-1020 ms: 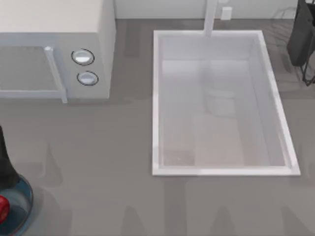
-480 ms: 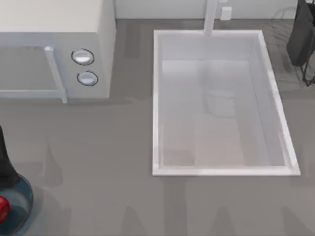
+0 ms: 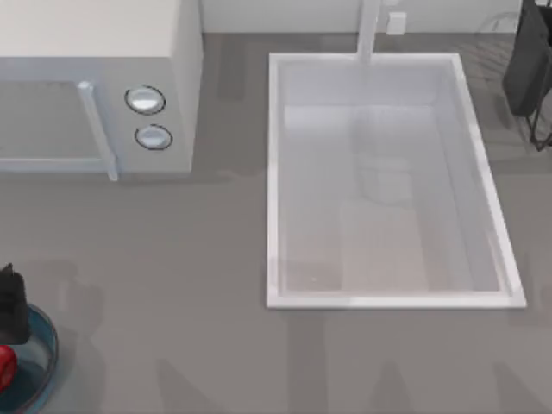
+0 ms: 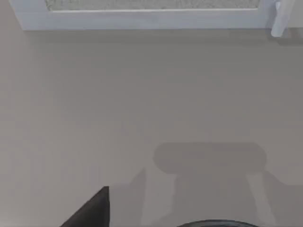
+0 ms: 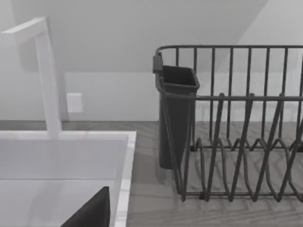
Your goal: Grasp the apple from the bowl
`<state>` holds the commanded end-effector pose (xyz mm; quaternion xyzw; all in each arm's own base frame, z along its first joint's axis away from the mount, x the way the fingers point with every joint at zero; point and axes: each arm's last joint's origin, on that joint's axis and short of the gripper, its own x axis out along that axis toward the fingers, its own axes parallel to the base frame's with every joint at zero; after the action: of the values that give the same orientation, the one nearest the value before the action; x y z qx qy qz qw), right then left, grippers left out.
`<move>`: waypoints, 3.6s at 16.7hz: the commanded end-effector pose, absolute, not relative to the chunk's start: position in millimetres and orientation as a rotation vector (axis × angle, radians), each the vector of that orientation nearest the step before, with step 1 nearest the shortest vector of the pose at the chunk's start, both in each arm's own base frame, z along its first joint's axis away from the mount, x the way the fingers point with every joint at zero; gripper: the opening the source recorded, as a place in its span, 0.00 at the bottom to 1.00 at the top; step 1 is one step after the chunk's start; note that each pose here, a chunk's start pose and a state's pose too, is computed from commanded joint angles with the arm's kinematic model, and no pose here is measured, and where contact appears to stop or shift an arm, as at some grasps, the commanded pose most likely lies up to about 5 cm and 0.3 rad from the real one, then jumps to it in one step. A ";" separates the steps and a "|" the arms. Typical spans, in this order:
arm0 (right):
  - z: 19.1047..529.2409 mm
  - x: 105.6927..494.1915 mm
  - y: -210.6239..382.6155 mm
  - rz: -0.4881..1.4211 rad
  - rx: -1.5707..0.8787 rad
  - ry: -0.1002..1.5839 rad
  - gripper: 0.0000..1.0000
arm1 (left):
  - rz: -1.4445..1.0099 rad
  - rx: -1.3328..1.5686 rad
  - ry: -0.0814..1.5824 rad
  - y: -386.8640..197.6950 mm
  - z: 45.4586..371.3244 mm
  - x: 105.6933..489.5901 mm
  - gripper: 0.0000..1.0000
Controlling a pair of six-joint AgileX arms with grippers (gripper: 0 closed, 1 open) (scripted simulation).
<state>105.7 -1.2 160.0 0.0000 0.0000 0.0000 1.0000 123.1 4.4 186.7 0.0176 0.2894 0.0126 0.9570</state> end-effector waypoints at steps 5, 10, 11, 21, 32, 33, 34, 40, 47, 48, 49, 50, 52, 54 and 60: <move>160.0 105.7 -1.2 0.000 0.000 0.000 1.00 | 0.016 0.037 1.132 11.2 194.5 152.0 1.00; 160.0 105.7 -1.2 0.000 0.000 0.000 1.00 | -0.008 0.021 1.495 18.0 197.7 177.8 1.00; 160.0 105.7 -1.2 0.000 0.000 0.000 1.00 | -0.012 0.019 1.532 18.8 198.2 180.8 1.00; 160.0 105.7 -1.2 0.000 0.000 0.000 1.00 | -0.019 0.017 1.581 19.3 180.8 186.0 1.00; 160.0 105.7 -1.2 0.000 0.000 0.000 1.00 | -0.016 0.016 1.571 19.8 104.6 184.1 1.00; 160.0 105.7 -1.2 0.000 0.000 0.000 1.00 | -0.016 0.016 1.571 19.8 104.6 184.1 1.00; 160.0 105.7 -1.2 0.000 0.000 0.000 1.00 | -0.016 0.016 1.571 19.8 104.6 184.1 1.00; 160.0 105.7 -1.2 0.000 0.000 0.000 1.00 | -0.016 0.016 1.571 19.8 104.6 184.1 0.55; 160.0 105.7 -1.2 0.000 0.000 0.000 1.00 | -0.016 0.016 1.571 19.8 104.6 184.1 0.02; 160.0 105.7 -1.2 0.000 0.000 0.000 1.00 | -0.016 0.016 1.571 19.8 104.6 184.1 0.00; 160.0 105.7 -1.2 0.000 0.000 0.000 1.00 | -0.016 0.016 1.571 19.8 104.6 184.1 0.00; 160.0 105.7 -1.2 0.000 0.000 0.000 1.00 | -0.016 0.016 1.571 19.8 104.6 184.1 0.00; 160.0 105.7 -1.2 0.000 0.000 0.000 1.00 | -0.016 0.016 1.571 19.8 104.6 184.1 0.00; 160.0 105.7 -1.2 0.000 0.000 0.000 1.00 | -0.016 0.016 1.571 19.8 104.6 184.1 0.00; 160.0 105.7 -1.2 0.000 0.000 0.000 1.00 | 0.001 0.033 1.520 21.2 138.6 199.5 0.00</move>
<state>105.7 -1.2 160.0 0.0000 0.0000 0.0000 1.0000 199.5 21.2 138.6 0.0151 0.6889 0.0005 0.7247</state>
